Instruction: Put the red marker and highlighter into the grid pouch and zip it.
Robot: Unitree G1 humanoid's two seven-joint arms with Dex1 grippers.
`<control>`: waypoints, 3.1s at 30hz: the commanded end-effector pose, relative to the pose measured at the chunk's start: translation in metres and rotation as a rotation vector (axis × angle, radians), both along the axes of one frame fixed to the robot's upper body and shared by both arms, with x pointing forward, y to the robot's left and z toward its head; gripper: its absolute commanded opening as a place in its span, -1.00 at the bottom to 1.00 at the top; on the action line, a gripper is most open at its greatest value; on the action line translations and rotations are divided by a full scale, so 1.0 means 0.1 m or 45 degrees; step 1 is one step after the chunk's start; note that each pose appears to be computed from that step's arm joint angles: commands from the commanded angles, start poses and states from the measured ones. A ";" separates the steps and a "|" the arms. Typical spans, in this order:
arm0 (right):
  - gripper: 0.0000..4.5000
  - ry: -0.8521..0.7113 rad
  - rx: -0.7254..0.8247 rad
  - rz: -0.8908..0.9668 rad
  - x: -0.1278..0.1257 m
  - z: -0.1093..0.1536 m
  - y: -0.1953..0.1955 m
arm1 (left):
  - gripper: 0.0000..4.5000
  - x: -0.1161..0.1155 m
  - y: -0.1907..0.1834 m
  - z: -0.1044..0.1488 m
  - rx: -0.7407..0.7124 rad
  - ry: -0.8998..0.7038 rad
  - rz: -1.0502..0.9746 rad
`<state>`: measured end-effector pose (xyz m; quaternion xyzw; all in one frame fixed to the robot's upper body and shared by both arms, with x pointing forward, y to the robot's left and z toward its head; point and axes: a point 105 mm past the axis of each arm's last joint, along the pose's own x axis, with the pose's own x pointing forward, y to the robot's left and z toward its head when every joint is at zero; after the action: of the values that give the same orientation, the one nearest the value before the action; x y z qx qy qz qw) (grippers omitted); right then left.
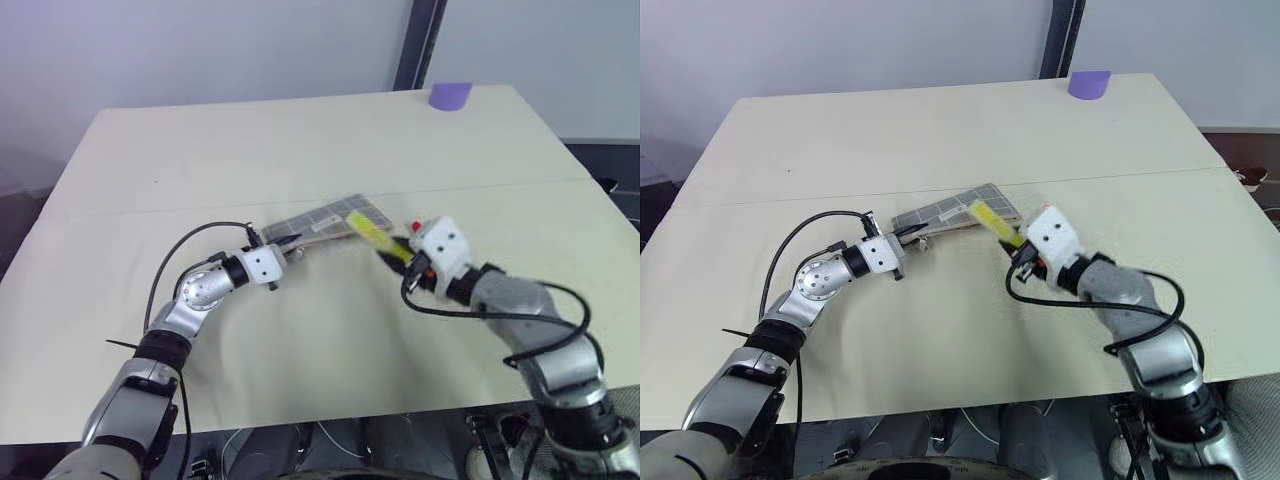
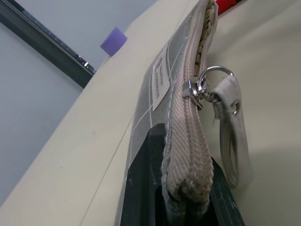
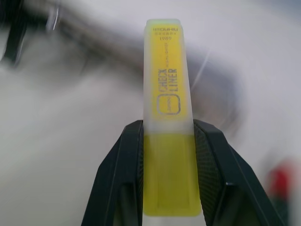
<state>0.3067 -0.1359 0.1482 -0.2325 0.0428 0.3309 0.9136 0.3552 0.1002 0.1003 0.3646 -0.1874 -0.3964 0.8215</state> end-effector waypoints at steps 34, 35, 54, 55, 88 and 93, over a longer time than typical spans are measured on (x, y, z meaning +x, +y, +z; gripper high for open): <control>-0.61 -0.022 -0.170 0.132 0.18 -0.09 -0.11 | -1.00 -0.09 -0.16 0.16 0.083 -0.108 -0.135; -0.61 -0.027 -0.226 0.164 0.20 -0.12 -0.06 | -1.00 -0.10 -0.17 0.17 0.094 -0.113 -0.151; 0.47 -0.360 -0.534 0.508 0.30 -0.02 0.55 | -1.00 -0.12 -0.15 0.36 0.091 -0.077 -0.222; 0.68 -0.392 -0.461 0.526 0.25 0.07 0.58 | -1.00 -0.10 -0.12 0.36 0.077 -0.069 -0.201; 0.96 0.402 0.304 -0.550 0.03 -0.35 -0.74 | -1.00 -0.04 0.03 0.15 0.104 -0.023 -0.131; 0.16 0.462 0.286 -0.649 0.05 -0.44 -0.86 | -1.00 -0.07 0.00 0.14 0.100 -0.029 -0.142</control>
<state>0.3075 -0.2153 0.0941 -0.0472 0.2397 0.1452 0.9588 0.3500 0.1042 0.1048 0.3883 -0.1779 -0.4478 0.7855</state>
